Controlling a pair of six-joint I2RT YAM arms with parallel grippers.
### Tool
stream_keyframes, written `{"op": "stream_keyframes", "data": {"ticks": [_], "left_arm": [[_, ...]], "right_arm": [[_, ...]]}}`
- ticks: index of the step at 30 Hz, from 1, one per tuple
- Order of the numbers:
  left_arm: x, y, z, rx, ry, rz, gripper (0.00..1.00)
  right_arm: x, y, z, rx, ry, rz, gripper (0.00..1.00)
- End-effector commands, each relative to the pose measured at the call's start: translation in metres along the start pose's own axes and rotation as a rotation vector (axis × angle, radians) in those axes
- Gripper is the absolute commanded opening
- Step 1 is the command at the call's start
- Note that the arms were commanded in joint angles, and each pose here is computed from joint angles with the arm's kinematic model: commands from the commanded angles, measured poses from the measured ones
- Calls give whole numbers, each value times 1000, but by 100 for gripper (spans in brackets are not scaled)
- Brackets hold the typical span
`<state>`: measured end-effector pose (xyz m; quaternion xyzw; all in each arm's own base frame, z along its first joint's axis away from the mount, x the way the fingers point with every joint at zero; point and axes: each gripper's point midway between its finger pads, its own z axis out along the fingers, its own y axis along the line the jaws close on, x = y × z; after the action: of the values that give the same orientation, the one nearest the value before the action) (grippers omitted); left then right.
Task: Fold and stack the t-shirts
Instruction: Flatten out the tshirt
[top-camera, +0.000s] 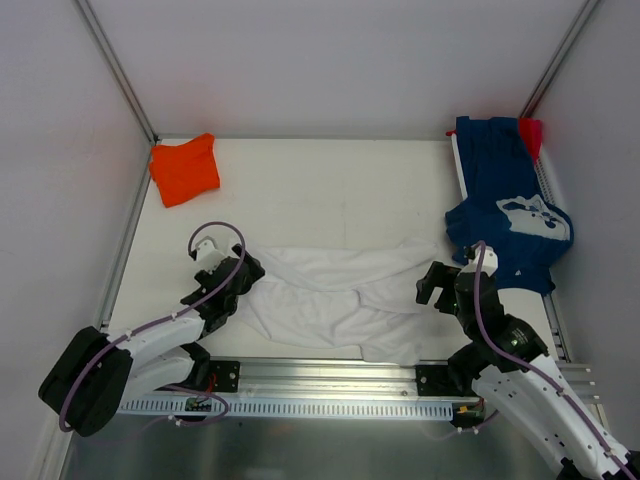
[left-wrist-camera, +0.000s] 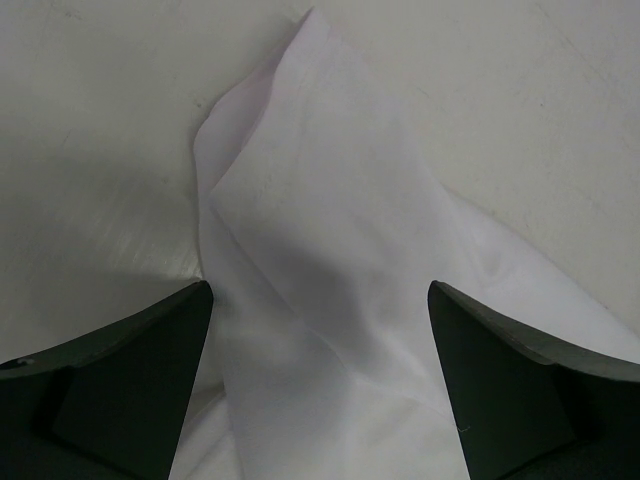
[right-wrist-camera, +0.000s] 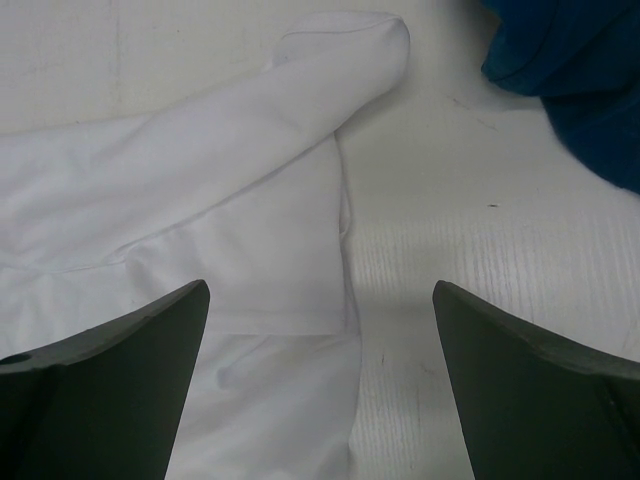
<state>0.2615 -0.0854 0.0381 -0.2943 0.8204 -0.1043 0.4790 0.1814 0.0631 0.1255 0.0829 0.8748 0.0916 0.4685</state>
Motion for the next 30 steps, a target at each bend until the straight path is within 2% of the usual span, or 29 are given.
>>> {"op": "stream_keyframes", "data": {"ticks": [1, 22, 30], "left_arm": [[-8, -14, 7, 52, -34, -23, 90], [-35, -23, -1, 53, -82, -29, 90], [-34, -20, 2, 42, -80, -27, 90]], "right_arm": [[-1, 4, 1, -27, -17, -10, 99], [-1, 5, 3, -28, -16, -15, 99], [-1, 6, 3, -31, -15, -19, 99]]}}
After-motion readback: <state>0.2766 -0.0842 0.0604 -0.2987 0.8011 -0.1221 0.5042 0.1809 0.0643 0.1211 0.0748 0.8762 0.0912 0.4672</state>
